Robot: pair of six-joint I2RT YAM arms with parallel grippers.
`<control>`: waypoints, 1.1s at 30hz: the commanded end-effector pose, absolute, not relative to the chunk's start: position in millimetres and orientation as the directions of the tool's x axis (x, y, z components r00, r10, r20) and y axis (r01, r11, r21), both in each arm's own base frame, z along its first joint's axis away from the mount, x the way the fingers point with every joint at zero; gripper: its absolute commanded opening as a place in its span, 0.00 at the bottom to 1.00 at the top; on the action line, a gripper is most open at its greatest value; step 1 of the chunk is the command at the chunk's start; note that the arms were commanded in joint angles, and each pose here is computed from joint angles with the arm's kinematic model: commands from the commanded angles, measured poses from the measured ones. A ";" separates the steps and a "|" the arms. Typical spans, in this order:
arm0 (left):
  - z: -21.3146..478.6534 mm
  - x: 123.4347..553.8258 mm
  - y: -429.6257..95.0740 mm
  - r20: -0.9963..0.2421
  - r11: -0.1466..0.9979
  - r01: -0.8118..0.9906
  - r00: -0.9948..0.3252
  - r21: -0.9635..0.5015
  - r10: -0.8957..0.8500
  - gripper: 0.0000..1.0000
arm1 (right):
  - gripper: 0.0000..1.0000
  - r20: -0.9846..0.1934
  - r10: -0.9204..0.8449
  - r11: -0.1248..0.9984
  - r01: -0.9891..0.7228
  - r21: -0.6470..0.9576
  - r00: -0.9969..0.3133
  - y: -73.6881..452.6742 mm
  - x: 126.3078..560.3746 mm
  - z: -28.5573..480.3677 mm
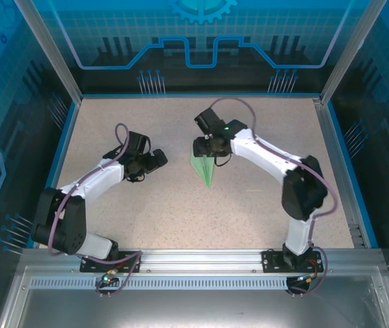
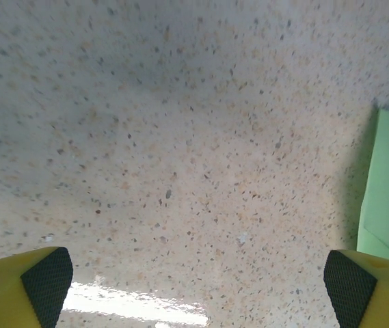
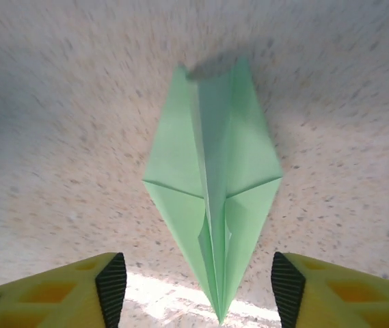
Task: Fold a paper plane with a square sheet of paper (pick it up from the middle)
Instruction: Reset both arms
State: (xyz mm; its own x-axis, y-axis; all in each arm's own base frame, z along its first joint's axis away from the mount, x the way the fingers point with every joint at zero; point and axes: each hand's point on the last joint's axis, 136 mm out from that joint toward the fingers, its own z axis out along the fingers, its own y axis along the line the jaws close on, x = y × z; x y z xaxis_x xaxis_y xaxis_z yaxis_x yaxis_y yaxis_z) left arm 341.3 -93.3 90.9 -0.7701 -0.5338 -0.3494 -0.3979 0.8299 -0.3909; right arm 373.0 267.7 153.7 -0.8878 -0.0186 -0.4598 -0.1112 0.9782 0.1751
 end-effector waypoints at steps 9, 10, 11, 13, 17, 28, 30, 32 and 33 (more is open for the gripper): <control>170.6 353.3 -3.4 -0.724 0.862 -0.438 -0.505 -0.254 -0.470 0.98 | 0.99 -0.743 0.100 0.994 0.103 0.042 -0.661 113.7 386.3 211.9; 172.0 351.8 5.0 -0.739 0.852 -0.463 -0.480 -0.244 -0.473 0.98 | 1.00 -0.753 0.110 0.989 0.146 0.018 -0.649 96.9 385.0 211.5; 170.8 350.1 12.8 -0.754 0.844 -0.483 -0.457 -0.235 -0.471 0.99 | 0.99 -0.769 0.119 0.979 0.204 -0.016 -0.628 76.2 383.1 213.1; 168.1 347.9 27.0 -0.785 0.829 -0.515 -0.412 -0.217 -0.462 0.99 | 1.00 -0.798 0.106 0.953 0.290 -0.088 -0.593 42.4 377.4 211.2; 158.7 346.3 44.3 -0.824 0.833 -0.532 -0.396 -0.154 -0.406 0.99 | 0.99 -0.844 0.114 0.916 0.385 -0.115 -0.524 -7.3 363.8 195.5; 120.1 347.3 50.6 -0.901 0.908 -0.414 -0.368 -0.063 -0.230 0.99 | 0.99 -0.895 0.046 0.945 0.310 -0.105 -0.443 -32.6 351.0 135.3; 115.5 351.9 42.7 -0.910 0.933 -0.351 -0.357 -0.079 -0.211 0.99 | 1.00 -0.896 0.031 0.951 0.289 -0.110 -0.443 -30.6 356.3 130.4; 114.9 357.4 34.4 -0.911 0.952 -0.293 -0.365 -0.083 -0.192 0.98 | 0.99 -0.897 0.018 0.962 0.252 -0.105 -0.441 -24.5 361.9 125.9; 116.2 359.9 30.2 -0.918 0.960 -0.265 -0.354 -0.087 -0.180 0.99 | 1.00 -0.898 0.005 0.967 0.232 -0.108 -0.440 -21.7 364.7 121.8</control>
State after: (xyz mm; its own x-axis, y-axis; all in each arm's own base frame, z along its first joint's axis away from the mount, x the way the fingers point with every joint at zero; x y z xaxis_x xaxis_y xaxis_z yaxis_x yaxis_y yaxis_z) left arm 336.8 44.5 86.5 -0.4622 -0.2450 -0.8523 -0.3907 0.9190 -0.0523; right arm 345.2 -26.5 106.6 -0.5318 0.0378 -0.8460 0.2767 0.9519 -0.1314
